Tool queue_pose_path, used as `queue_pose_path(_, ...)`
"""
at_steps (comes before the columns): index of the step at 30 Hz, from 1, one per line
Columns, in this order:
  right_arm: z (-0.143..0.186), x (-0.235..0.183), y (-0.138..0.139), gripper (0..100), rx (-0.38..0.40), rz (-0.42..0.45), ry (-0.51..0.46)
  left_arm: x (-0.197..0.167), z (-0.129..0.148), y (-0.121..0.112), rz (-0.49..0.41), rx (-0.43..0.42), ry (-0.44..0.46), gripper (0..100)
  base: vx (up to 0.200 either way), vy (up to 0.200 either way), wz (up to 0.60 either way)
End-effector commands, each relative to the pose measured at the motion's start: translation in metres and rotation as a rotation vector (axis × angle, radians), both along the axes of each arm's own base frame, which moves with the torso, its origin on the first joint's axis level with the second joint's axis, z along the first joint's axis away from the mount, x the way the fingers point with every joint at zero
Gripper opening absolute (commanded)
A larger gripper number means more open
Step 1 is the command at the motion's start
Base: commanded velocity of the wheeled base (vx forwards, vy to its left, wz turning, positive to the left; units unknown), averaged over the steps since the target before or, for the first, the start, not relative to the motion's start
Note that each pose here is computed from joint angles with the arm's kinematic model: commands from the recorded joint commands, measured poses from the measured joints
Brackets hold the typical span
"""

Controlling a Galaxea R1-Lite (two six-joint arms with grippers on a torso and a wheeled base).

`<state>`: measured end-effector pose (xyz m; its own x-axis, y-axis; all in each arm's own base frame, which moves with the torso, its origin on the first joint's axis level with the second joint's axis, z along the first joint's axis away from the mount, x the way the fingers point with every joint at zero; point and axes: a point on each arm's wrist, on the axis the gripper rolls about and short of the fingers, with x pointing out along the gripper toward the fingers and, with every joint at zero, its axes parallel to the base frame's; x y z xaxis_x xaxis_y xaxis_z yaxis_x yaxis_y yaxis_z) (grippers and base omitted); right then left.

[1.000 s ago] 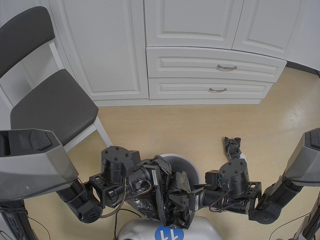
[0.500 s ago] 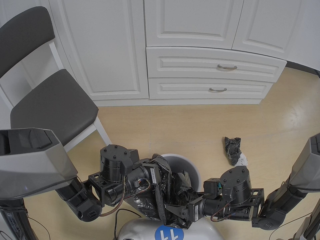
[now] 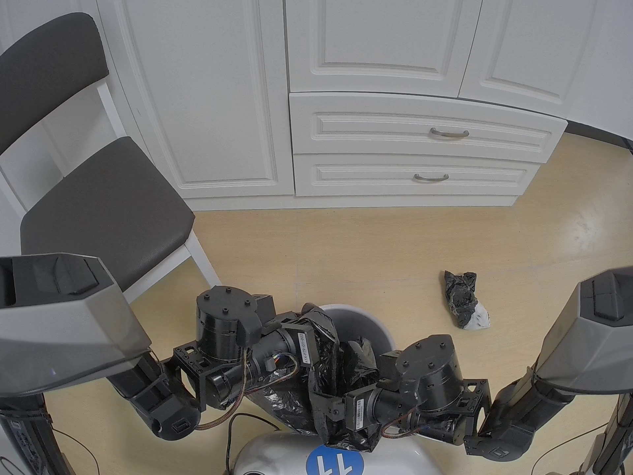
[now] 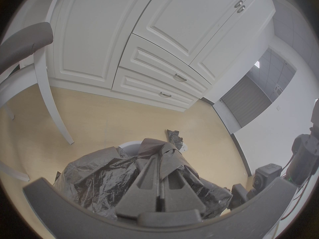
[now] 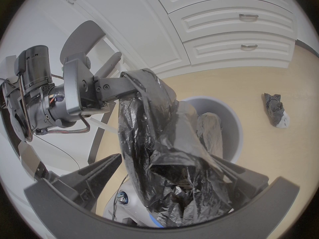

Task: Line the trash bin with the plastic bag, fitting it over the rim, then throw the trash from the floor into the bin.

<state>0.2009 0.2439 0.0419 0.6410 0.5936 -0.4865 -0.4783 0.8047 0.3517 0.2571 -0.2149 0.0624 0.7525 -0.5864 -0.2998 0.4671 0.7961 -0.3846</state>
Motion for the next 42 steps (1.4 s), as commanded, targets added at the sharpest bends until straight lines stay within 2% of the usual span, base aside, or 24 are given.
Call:
queue_pose_path(1, -0.003, -0.005, 0.008, 100, 0.005, 0.022, 0.009, 0.0, 0.001, 0.0, 0.0, -0.003, -0.003, 0, 0.0, 0.0, 0.0)
queue_pose_path(5, -0.009, -0.005, 0.017, 100, 0.002, 0.018, 0.014, -0.001, 0.001, 0.0, -0.002, -0.004, -0.004, 0, 0.0, 0.0, 0.0)
queue_pose_path(11, -0.029, 0.006, 0.031, 100, -0.034, -0.07, -0.004, -0.003, 0.002, -0.002, -0.01, -0.005, -0.005, 0, 0.0, 0.0, 0.0)
queue_pose_path(24, -0.031, 0.01, 0.036, 100, -0.027, -0.087, -0.008, -0.005, 0.004, -0.003, -0.014, -0.008, -0.009, 0, 0.0, 0.0, 0.0)
queue_pose_path(25, -0.032, 0.01, 0.036, 0, -0.028, -0.088, -0.009, -0.005, 0.004, -0.003, -0.014, -0.008, -0.009, 0, 0.0, 0.0, 0.0)
queue_pose_path(30, -0.037, 0.017, 0.041, 0, -0.026, -0.13, -0.012, -0.005, 0.003, -0.003, -0.013, -0.007, -0.009, 0, 0.0, 0.0, 0.0)
queue_pose_path(41, -0.032, 0.024, 0.035, 0, -0.012, -0.157, -0.021, -0.012, 0.006, 0.0, -0.022, 0.004, -0.002, 0, 0.0, 0.0, 0.0)
queue_pose_path(42, -0.03, 0.024, 0.035, 0, -0.01, -0.157, -0.023, -0.012, 0.006, 0.001, -0.022, 0.005, -0.001, 100, 0.0, 0.0, 0.0)
